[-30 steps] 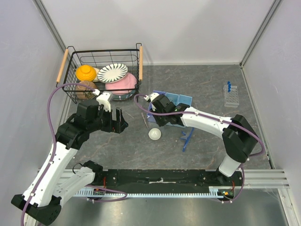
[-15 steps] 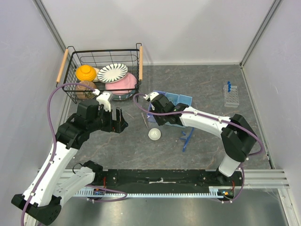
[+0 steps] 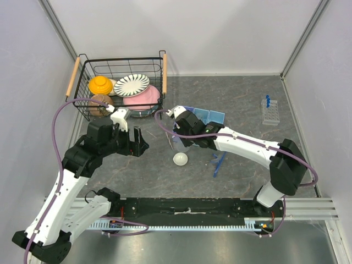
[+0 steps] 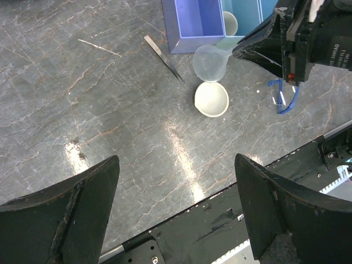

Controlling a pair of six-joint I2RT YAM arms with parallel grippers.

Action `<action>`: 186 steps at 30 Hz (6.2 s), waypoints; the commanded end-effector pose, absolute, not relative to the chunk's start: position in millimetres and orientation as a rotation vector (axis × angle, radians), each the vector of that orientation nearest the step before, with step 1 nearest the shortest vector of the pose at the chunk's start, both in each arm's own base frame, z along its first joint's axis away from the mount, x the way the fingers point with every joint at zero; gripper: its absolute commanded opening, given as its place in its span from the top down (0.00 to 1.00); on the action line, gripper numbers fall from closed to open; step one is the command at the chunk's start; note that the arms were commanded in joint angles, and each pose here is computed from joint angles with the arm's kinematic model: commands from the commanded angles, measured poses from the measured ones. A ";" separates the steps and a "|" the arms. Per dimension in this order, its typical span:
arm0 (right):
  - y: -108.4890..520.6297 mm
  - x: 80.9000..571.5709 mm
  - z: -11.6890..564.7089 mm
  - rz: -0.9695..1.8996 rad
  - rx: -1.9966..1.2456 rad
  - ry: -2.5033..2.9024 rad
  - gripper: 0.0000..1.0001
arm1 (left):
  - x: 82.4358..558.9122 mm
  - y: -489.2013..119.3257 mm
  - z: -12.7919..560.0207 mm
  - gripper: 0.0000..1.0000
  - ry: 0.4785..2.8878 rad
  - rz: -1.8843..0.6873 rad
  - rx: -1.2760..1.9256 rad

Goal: Organize the chemistry lab equipment

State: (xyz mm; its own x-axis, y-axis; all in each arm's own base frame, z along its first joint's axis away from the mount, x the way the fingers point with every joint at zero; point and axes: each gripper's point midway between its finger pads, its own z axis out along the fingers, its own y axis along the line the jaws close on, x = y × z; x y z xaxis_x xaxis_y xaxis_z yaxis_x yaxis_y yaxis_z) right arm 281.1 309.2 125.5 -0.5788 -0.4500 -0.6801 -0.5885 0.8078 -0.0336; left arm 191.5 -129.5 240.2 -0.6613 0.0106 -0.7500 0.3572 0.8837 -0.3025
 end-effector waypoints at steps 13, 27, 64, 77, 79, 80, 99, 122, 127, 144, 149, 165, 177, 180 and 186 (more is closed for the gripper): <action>244.1 273.0 245.2 0.062 -0.508 2.113 1.00 | 185.8 -129.1 255.8 0.08 2.194 -0.579 0.255; 141.7 341.2 238.0 -0.185 -0.076 2.212 1.00 | 181.7 -128.3 259.9 0.08 2.178 -0.584 0.270; 159.3 409.5 162.3 -0.018 0.008 2.331 1.00 | 188.7 -129.7 254.2 0.08 2.187 -0.560 0.301; 146.1 409.5 116.4 -0.020 0.039 2.390 1.00 | 189.7 -129.9 252.0 0.08 2.196 -0.556 0.301; 144.2 410.1 112.5 -0.017 0.047 2.398 1.00 | 189.9 -129.6 251.9 0.08 2.196 -0.554 0.301; 145.7 409.8 110.5 -0.012 0.043 2.401 1.00 | 190.8 -129.9 251.3 0.08 2.199 -0.554 0.301; 147.9 408.3 124.9 0.038 0.028 2.381 0.54 | 190.2 -131.1 247.4 0.08 2.209 -0.563 0.296; 270.8 231.4 176.6 0.834 -0.256 2.412 0.44 | 185.0 -134.4 245.5 0.08 2.194 -0.614 0.261; 281.3 220.6 138.0 0.882 -0.195 2.462 0.44 | 181.3 -135.2 244.0 0.08 2.197 -0.628 0.265; 293.6 224.7 51.3 0.811 -0.081 2.552 0.45 | 178.3 -132.9 244.6 0.08 2.205 -0.618 0.278; 298.5 228.0 44.5 0.814 -0.063 2.555 0.46 | 177.8 -134.3 239.6 0.08 2.219 -0.622 0.291; 308.7 231.7 21.2 0.805 -0.036 2.581 0.86 | 181.0 -135.1 239.1 0.08 2.217 -0.612 0.306; 304.9 224.2 87.7 0.757 -0.148 2.504 1.00 | 183.2 -135.4 242.2 0.08 2.201 -0.613 0.303; 280.4 226.0 118.7 0.657 -0.141 2.447 1.00 | 183.9 -137.5 242.8 0.08 2.198 -0.622 0.311; 215.8 240.6 155.8 0.271 -0.166 2.380 1.00 | 183.9 -141.6 247.8 0.08 2.184 -0.648 0.323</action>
